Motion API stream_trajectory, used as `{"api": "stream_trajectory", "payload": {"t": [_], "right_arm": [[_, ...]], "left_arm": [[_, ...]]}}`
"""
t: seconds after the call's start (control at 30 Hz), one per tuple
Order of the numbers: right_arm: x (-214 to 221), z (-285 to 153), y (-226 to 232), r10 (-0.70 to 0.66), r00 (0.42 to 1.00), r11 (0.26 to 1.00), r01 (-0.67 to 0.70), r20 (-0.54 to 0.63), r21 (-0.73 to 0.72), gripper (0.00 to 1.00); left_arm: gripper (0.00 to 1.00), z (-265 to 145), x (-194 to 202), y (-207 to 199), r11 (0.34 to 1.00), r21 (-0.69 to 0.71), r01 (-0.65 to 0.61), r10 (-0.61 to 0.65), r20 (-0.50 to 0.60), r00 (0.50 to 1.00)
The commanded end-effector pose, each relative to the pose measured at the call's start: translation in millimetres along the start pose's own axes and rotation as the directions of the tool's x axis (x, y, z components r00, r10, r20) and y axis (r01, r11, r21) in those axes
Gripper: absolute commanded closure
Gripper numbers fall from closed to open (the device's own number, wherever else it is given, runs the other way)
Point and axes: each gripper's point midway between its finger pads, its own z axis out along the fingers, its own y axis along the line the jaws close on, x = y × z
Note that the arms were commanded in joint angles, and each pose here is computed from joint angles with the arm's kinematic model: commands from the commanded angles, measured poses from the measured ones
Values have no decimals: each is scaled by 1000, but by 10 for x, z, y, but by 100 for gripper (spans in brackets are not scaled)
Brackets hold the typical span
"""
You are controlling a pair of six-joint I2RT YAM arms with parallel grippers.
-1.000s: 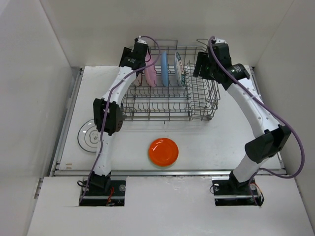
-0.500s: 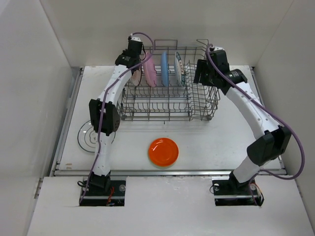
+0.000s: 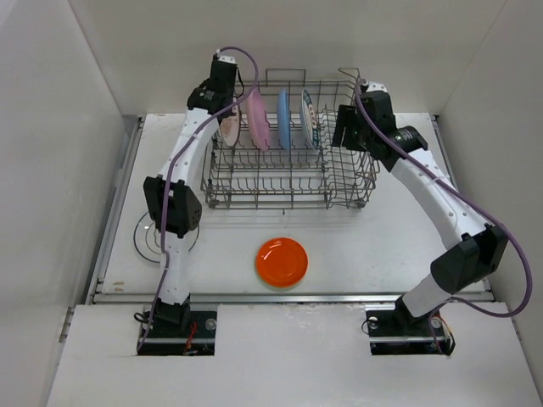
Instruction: Unload the plates from the dish rack
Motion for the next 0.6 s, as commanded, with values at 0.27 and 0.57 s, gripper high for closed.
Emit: {"api": "stream_trajectory", "payload": {"t": [0.27, 0.57], "right_arm": [[-187, -171, 344, -50, 996, 996, 55, 80, -64, 31], [-502, 296, 691, -116, 986, 987, 128, 124, -101, 31]], "left_arm": [[100, -1382, -1186, 387, 998, 13, 68, -68, 371, 926], [100, -2235, -1035, 1368, 980, -190, 65, 7, 357, 934]]}}
